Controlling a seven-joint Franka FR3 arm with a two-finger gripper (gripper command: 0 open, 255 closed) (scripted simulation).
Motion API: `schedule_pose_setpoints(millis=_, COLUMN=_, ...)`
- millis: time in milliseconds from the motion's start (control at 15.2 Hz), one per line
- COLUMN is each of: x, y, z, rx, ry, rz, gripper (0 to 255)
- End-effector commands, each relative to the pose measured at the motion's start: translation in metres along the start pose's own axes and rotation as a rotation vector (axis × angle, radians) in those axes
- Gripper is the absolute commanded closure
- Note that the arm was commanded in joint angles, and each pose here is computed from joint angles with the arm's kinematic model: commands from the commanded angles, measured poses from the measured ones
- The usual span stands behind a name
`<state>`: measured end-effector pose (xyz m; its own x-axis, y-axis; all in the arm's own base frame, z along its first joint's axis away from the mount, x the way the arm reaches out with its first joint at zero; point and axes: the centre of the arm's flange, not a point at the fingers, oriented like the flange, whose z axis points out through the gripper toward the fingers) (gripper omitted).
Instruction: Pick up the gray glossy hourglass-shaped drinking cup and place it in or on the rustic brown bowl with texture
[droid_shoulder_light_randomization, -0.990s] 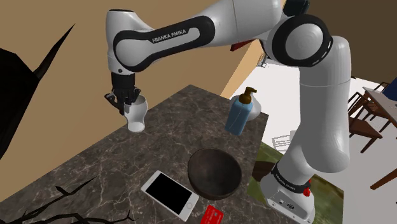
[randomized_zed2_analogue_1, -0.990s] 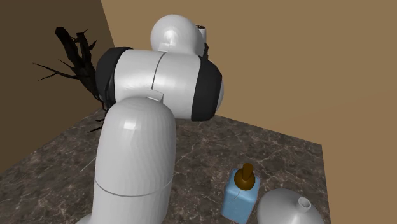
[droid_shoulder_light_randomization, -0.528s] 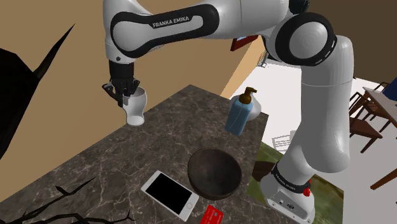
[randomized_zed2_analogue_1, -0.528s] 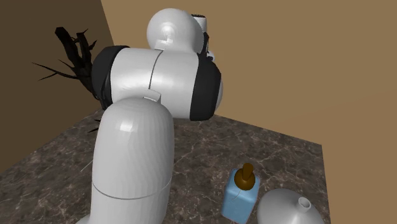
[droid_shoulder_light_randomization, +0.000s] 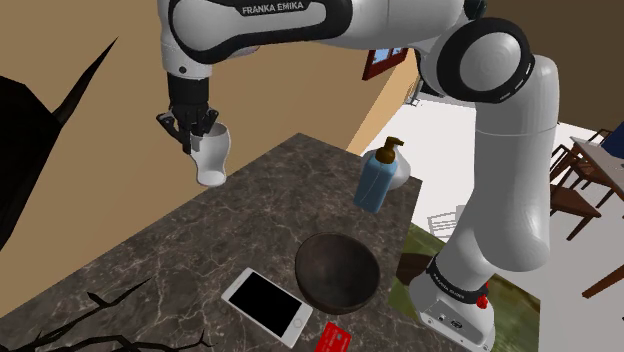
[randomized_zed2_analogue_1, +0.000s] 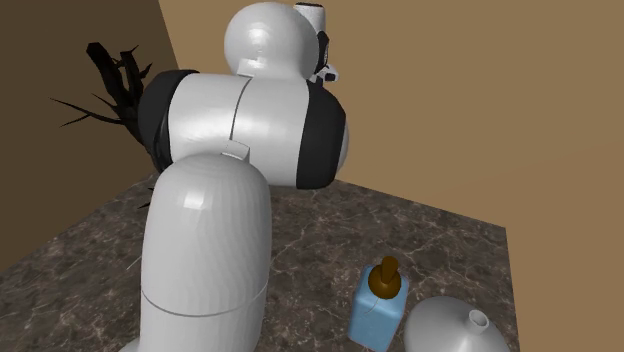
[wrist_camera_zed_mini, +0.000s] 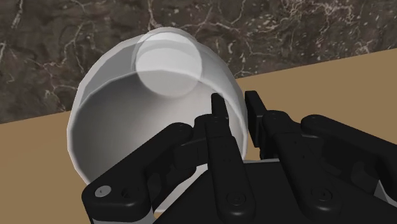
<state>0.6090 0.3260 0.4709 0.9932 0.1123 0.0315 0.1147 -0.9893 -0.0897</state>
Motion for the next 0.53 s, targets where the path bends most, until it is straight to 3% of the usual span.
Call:
schedule_pose_setpoints(millis=0, x=0.0, y=-0.001, z=-0.011, rx=0.0, ry=0.0, rz=0.0, gripper=255)
schedule_pose_setpoints(millis=462, x=0.001, y=-0.004, z=-0.048, rx=0.0, ry=0.0, rz=0.0, gripper=255)
